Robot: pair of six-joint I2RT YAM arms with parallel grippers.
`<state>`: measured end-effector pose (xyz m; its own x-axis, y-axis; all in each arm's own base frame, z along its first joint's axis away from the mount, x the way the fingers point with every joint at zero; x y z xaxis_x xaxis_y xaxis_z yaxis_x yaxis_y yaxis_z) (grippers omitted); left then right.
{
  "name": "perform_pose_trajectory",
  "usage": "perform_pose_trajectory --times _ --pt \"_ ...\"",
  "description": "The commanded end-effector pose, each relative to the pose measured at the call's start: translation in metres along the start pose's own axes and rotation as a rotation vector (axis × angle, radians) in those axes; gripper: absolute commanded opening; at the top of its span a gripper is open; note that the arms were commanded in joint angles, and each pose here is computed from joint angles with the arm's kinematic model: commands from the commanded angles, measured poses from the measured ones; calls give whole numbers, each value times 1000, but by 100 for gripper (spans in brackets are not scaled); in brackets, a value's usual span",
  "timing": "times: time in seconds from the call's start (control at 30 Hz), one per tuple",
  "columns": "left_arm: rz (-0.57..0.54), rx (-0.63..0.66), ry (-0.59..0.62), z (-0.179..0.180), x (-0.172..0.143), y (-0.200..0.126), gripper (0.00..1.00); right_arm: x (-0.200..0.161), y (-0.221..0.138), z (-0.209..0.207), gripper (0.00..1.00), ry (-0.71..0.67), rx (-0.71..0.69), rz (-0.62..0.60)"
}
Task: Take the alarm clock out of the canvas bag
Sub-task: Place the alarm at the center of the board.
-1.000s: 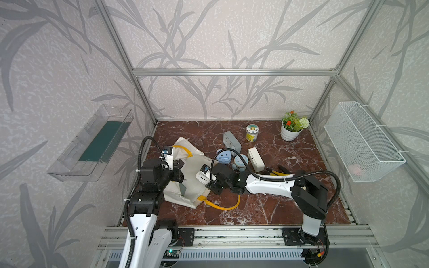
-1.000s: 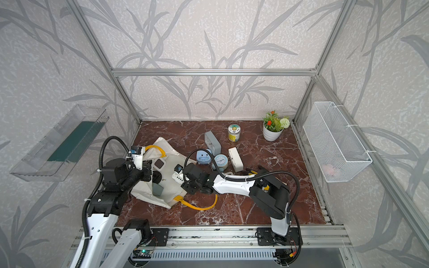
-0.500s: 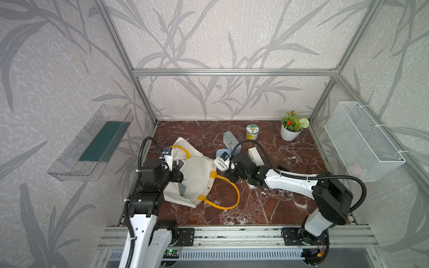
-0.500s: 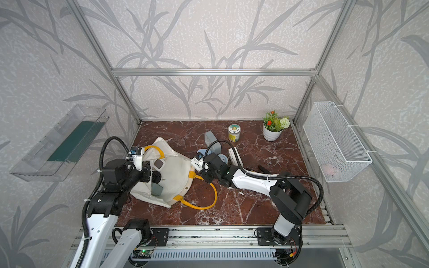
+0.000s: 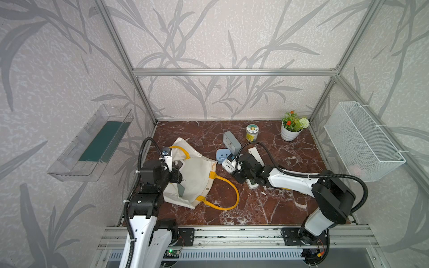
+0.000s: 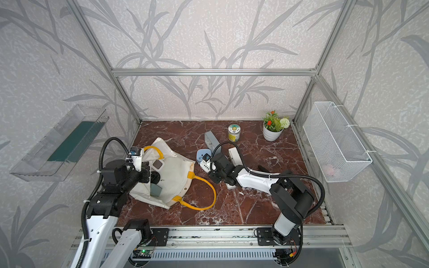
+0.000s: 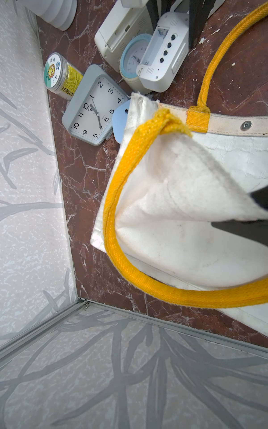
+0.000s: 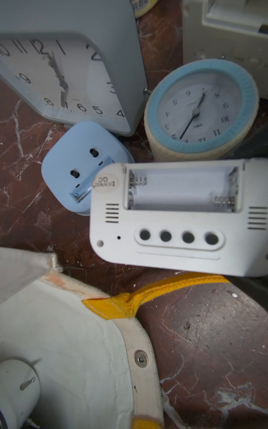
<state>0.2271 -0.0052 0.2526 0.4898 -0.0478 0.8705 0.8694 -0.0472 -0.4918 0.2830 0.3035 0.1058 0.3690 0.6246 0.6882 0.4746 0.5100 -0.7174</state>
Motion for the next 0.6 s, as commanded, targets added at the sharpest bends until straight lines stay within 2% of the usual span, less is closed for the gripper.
perform_pose_trajectory --times 0.0,0.57 --pt "7 26 30 3 3 -6 0 -13 3 2 39 -19 9 49" --pt "-14 4 10 0 7 -4 0 -38 14 9 42 -29 47 166"
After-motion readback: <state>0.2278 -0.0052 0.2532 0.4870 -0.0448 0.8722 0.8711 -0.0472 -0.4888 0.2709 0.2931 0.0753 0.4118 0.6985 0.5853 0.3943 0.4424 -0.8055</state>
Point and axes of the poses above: each gripper's point midway between its finger pads, its own y axis out along the fingers, its own z axis along the line the jaws close on, x = y × z, the point moved 3 cm from there along -y, back along the fingers, and after that the axes turned 4 degrees about -y, right-handed, at the moved point
